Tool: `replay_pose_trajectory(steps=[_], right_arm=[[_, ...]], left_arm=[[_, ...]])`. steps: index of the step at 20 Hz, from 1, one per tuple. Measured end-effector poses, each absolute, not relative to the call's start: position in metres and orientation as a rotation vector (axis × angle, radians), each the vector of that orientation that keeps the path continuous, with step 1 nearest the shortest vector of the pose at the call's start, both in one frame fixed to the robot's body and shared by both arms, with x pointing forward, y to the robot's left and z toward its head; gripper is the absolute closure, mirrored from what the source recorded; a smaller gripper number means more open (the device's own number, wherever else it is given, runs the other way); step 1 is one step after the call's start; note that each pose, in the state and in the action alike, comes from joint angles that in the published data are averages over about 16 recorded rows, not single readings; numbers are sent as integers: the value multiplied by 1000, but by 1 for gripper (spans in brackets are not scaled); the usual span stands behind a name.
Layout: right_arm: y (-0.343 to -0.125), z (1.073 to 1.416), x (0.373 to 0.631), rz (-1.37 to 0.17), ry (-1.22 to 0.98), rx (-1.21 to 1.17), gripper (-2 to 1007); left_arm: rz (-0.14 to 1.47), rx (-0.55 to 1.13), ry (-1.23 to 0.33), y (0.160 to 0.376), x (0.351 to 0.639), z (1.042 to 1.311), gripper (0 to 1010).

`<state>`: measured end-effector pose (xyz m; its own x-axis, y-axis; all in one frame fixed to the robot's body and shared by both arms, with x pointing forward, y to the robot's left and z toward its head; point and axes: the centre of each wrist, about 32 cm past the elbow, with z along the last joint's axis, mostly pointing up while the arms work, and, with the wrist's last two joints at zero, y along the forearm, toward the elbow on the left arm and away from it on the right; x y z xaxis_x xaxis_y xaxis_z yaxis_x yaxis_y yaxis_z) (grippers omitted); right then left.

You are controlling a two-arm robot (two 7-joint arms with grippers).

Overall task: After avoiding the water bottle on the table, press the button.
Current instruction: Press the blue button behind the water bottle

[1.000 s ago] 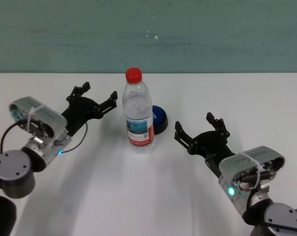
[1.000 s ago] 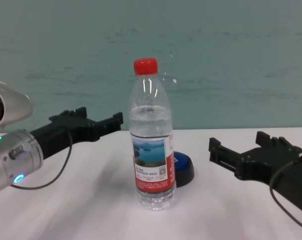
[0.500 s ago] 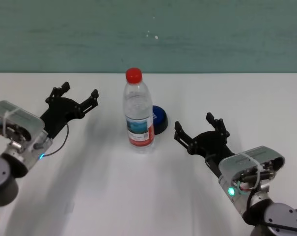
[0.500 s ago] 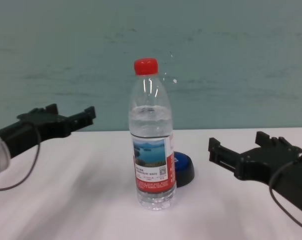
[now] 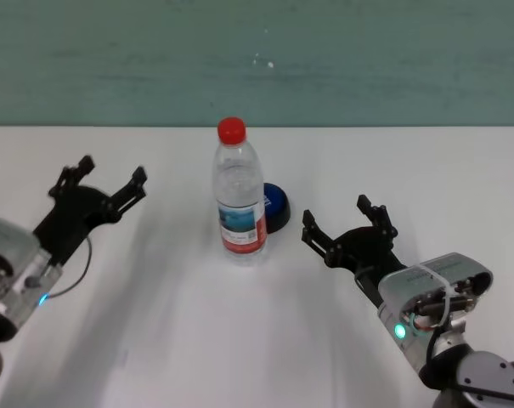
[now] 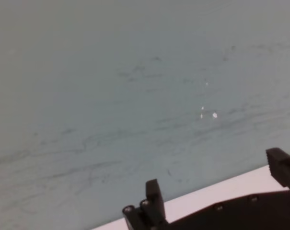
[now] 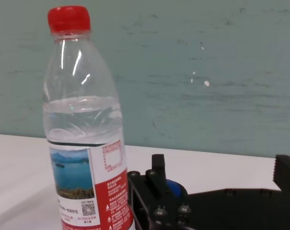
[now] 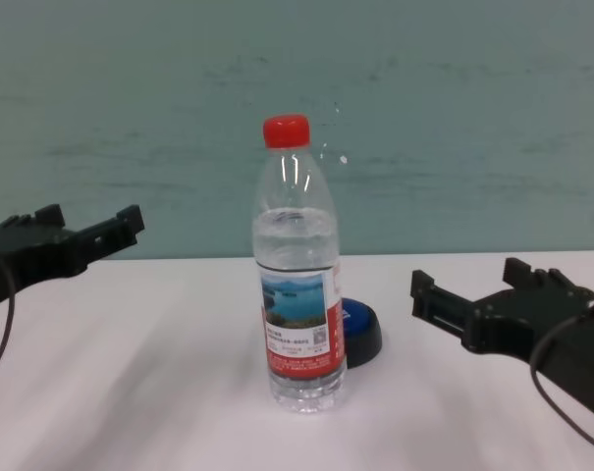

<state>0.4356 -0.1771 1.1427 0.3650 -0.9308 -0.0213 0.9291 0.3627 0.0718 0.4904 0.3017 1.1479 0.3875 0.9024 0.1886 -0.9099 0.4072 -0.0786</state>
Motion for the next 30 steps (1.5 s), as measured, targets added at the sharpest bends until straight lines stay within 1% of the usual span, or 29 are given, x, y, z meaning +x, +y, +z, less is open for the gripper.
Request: replay_pose_trajectory(steps=[7,13,20,30], right_arm=[[-177,1143,436,-1197,-24,76,1],[-177,1143,436,-1197,-24,76,1],[-177,1143,436,-1197,-24,76,1],[-177,1143,436,-1197,-24,76,1]], left_arm=[[1139,8,-194,302,458,1149,0],[1118,-13,-175,298,437,1148,0],[1093,-25,-150,291,423,1145,0],[1071,-30,-105,284,412,1142,0]])
